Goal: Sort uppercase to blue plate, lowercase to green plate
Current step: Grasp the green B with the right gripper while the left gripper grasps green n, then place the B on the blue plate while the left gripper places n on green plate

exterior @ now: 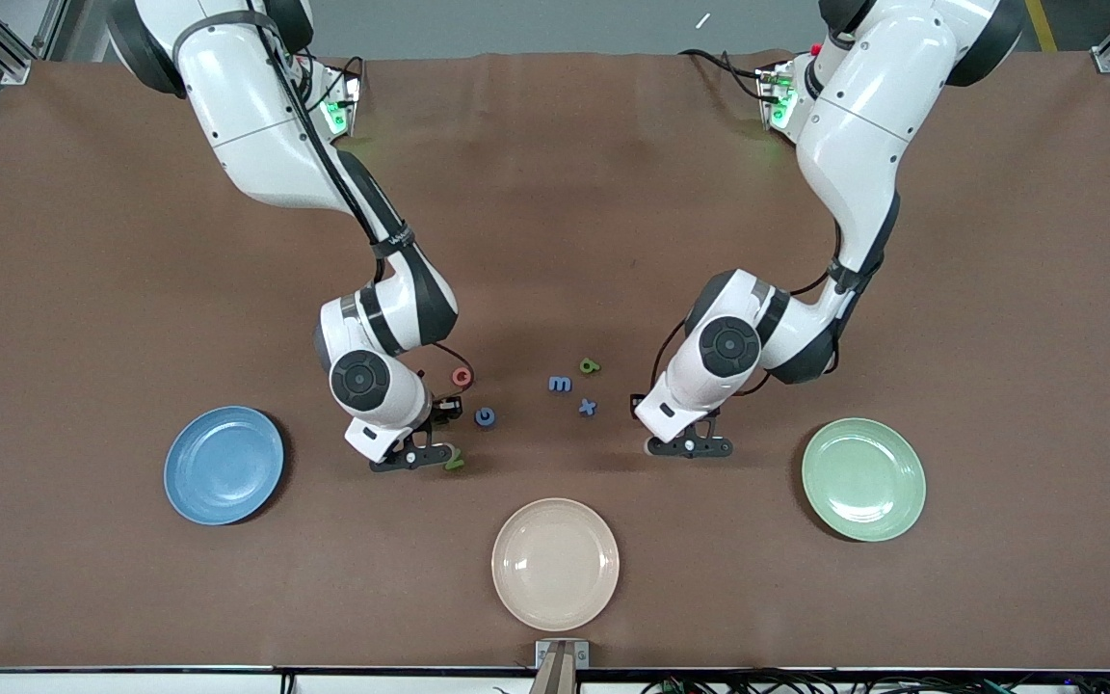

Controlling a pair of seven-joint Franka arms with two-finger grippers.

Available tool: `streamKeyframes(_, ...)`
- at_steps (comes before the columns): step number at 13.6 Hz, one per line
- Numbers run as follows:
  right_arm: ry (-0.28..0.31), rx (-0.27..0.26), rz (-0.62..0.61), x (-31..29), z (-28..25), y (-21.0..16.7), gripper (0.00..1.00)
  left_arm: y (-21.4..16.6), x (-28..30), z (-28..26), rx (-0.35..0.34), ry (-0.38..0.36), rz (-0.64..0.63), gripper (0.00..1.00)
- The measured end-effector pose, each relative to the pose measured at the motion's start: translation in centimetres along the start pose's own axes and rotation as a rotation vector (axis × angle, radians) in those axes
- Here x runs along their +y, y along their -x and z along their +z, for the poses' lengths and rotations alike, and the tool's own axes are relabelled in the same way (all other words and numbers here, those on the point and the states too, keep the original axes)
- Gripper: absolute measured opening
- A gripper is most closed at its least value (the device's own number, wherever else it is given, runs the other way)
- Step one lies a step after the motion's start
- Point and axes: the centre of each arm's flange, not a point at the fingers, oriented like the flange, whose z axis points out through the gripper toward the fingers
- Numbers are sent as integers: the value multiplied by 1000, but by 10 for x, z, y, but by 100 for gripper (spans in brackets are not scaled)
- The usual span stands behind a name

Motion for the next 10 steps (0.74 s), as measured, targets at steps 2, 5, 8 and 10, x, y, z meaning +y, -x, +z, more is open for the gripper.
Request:
streamKeyframes(2,1,1,0,1,0,0,35,2,3,5,-6,-2,-5,56)
streamKeyframes(5,10,20,20,15,-6,-7,35,4,2,14,-15,-11,-1,53)
streamKeyframes(8,37,59,44,82,-28,-28,35,2,0,15,-12,-15,-5,38)
streamKeyframes(10,52,59,33,140,-43,-36,35,0,0,12,-2,-17,-2,27)
